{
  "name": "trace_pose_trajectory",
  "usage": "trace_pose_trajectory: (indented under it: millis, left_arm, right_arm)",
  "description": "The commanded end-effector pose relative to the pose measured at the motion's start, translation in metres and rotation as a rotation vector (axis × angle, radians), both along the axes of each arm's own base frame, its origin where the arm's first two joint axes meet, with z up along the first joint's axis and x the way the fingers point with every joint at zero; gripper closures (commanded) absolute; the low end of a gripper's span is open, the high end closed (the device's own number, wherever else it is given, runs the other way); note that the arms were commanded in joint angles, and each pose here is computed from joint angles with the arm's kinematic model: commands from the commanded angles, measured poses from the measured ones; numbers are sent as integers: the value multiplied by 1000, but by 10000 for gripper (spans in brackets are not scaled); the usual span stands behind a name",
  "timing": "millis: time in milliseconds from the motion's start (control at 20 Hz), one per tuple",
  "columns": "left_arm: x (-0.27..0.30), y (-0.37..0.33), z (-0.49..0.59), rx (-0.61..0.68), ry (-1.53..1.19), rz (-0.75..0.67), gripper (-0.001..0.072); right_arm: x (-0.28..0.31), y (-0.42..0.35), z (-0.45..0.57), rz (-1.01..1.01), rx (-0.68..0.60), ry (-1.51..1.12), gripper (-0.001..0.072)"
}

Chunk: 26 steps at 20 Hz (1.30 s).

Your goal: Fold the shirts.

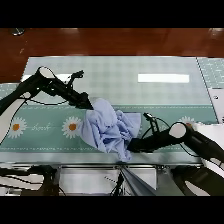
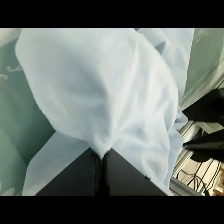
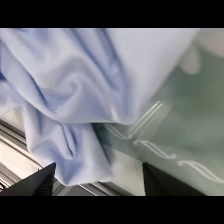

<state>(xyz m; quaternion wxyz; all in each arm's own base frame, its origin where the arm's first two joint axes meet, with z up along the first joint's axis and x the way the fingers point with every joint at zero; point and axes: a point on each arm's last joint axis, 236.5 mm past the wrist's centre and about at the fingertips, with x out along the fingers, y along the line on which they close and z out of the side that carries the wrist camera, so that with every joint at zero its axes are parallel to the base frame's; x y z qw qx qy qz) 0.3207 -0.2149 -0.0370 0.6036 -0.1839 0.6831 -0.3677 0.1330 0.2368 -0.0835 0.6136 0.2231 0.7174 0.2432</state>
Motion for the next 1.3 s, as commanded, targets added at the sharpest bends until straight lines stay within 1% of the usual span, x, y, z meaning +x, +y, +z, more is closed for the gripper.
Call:
trace_pose_trajectory:
  millis: [0,200,250,300,350,400,450,550,600,700,800,850,950,1000,1100,1150,1250]
  left_arm:
    - [6,8,2,0,0,35,684]
    - [6,6,2,0,0,31,683]
    - [6,6,2,1,0,31,683]
    - [6,6,2,1,0,32,683]
    - [6,7,2,2,5,37,683]
    - [6,7,3,2,5,37,683]
    - [6,7,4,0,3,37,683]
    - [16,12,19,-10,-47,64,683]
    - [28,12,40,-42,-101,96,683]
    - [61,6,109,-172,-247,184,684]
    - [79,-3,203,-338,-415,233,684]
    - [80,-4,247,-393,-505,232,684]
    - [77,2,330,-420,-740,233,684]
    - [73,7,376,-435,-872,255,684]
    - [56,21,459,-454,-1116,328,684]
    - [43,32,494,-440,-1223,380,684]
    - [13,56,542,-349,-1417,459,684]
  right_arm:
    - [-5,26,-10,-4,38,19,92]
    - [1,37,-12,-30,82,19,93]
    - [0,39,-13,-30,89,28,109]
    - [-2,42,-15,-26,99,40,206]
    - [-5,46,-16,-15,107,43,355]
    - [-9,51,-15,15,125,32,605]
    - [-13,54,-12,47,141,19,684]
    - [-1,54,9,93,171,-32,684]
    - [19,51,28,103,181,-99,685]
    - [78,33,80,77,171,-249,685]
    - [146,3,163,16,153,-461,685]
    - [174,-12,214,-14,148,-584,686]
    - [206,-38,329,-59,145,-854,686]
    - [208,-49,388,-69,138,-1001,686]
    - [185,-63,483,-59,113,-1245,686]
    - [166,-68,521,-51,96,-1346,686]
    - [122,-76,575,-46,83,-1497,686]
